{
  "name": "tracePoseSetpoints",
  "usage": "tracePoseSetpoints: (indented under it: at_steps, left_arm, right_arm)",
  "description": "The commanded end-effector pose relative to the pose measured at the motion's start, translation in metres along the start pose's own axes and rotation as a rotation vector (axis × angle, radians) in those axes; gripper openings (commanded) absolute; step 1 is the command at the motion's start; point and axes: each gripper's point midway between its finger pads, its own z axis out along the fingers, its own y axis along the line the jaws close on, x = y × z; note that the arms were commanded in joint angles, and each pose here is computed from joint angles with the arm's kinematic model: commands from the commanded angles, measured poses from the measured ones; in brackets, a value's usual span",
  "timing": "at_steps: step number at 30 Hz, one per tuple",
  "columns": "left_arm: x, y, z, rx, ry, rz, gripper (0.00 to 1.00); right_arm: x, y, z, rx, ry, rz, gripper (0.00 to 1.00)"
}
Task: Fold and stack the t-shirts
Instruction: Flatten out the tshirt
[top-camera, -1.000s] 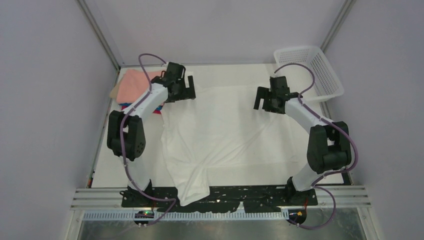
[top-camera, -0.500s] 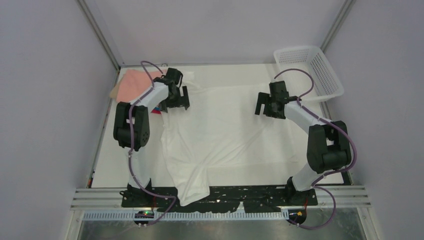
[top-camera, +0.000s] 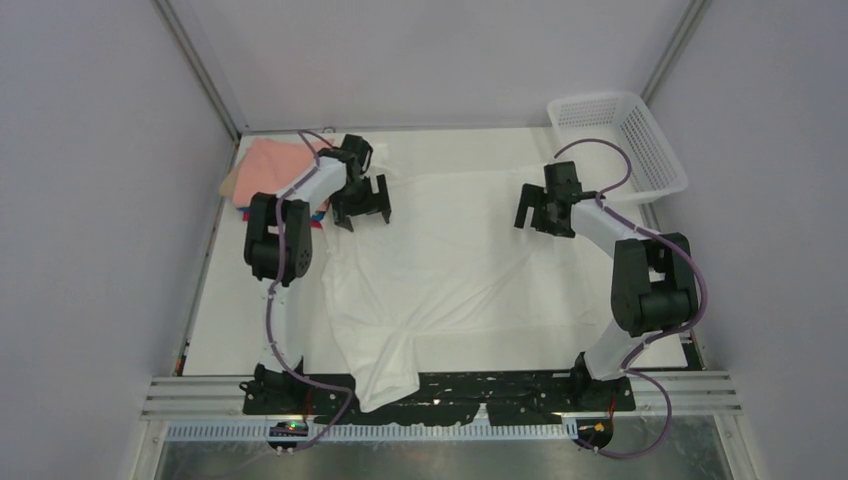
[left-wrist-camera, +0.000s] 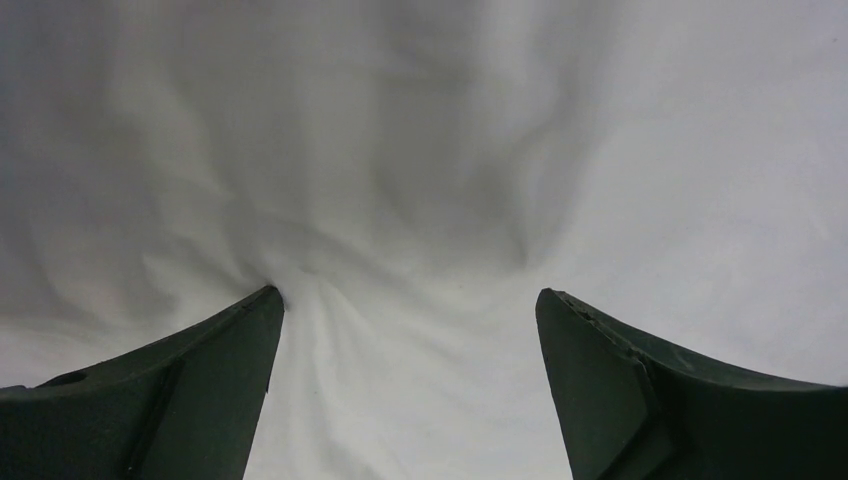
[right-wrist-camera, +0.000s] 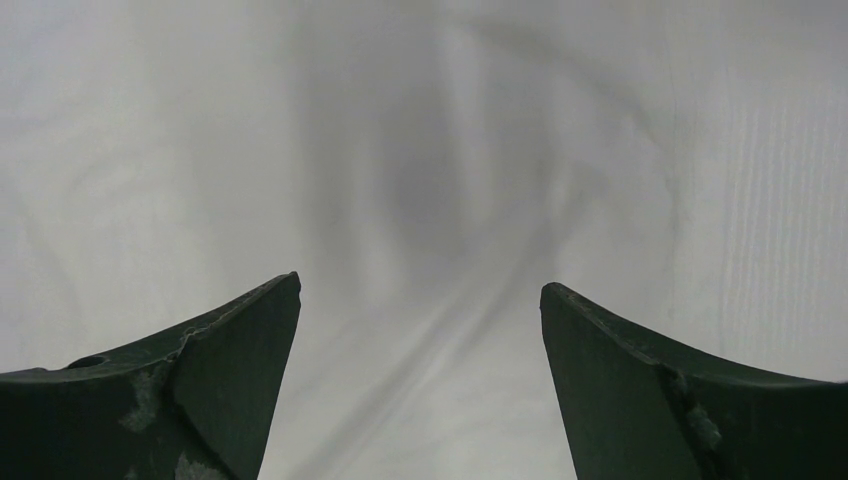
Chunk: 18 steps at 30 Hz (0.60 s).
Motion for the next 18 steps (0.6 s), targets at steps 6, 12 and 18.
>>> tracePoseSetpoints:
  at_steps: [6, 12, 18]
  left_arm:
    - [-0.04, -0.014, 0.006, -0.009, 0.06, -0.07, 0.99]
    - [-0.082, -0.035, 0.005, 0.068, -0.005, -0.069, 0.99]
    - [-0.105, -0.033, 0.002, 0.155, -0.075, -0.112, 0.99]
  right_arm:
    - [-0.033, 0.01, -0.002, -0.059, -0.081, 0.018, 0.95]
    - [-0.042, -0.002, -0.005, -0.056, -0.113, 0.05, 0.95]
    - [-0.043, 0.001, -0.001, -0.082, -0.105, 0.038, 0.95]
